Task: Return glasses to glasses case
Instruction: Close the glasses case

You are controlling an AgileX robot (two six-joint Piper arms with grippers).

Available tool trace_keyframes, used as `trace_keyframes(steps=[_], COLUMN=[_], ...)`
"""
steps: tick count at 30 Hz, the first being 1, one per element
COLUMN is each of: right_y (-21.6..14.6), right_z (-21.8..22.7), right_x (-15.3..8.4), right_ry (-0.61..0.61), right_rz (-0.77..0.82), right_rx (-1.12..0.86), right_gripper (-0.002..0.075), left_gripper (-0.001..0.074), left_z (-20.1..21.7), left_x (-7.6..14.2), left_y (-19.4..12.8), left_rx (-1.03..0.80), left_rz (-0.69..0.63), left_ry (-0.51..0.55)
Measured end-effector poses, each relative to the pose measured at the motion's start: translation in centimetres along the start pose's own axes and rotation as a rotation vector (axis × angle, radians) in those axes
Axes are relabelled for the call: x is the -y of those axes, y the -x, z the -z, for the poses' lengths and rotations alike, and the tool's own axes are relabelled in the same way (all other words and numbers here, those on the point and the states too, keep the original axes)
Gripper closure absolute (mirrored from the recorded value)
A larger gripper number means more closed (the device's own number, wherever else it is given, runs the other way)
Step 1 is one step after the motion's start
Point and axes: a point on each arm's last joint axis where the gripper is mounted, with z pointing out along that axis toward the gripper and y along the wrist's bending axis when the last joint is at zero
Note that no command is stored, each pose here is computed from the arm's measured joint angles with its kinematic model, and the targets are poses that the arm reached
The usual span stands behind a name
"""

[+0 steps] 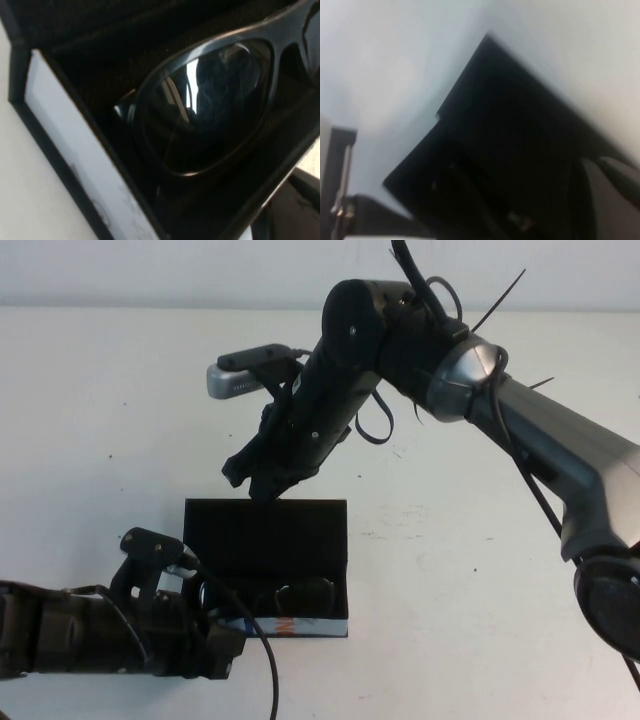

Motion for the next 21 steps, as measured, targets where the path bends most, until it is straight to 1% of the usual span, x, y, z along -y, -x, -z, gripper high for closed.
trace_keyframes(steps=[7,10,16,21], right_y=[-2.1,-2.2,-0.8,0.6], right_z=[-1.5,-1.2,0.7,1.5], right_x=[-1.6,-1.9,-2.4,-1.8], right_ry=[0.022,0.021,-0.012,-0.101], right_rz=[-0.004,0.003,0.044,0.049], right_rx=[-0.101,-0.104,-0.028,0.078], right_gripper=[0.0737,0.0737,0.0737,0.0737], left_gripper=[0.0734,0.0734,0.0734,0.0734], left_z=[0.0,0.0,0.0,0.0], left_x=[0.0,0.0,0.0,0.0], left_y=[0.0,0.0,0.0,0.0], left_rx=[0.002,0.002,0.002,0.002], left_rz=[0.001,0.001,0.001,-0.001], left_ry=[0.001,0.001,0.001,0.001])
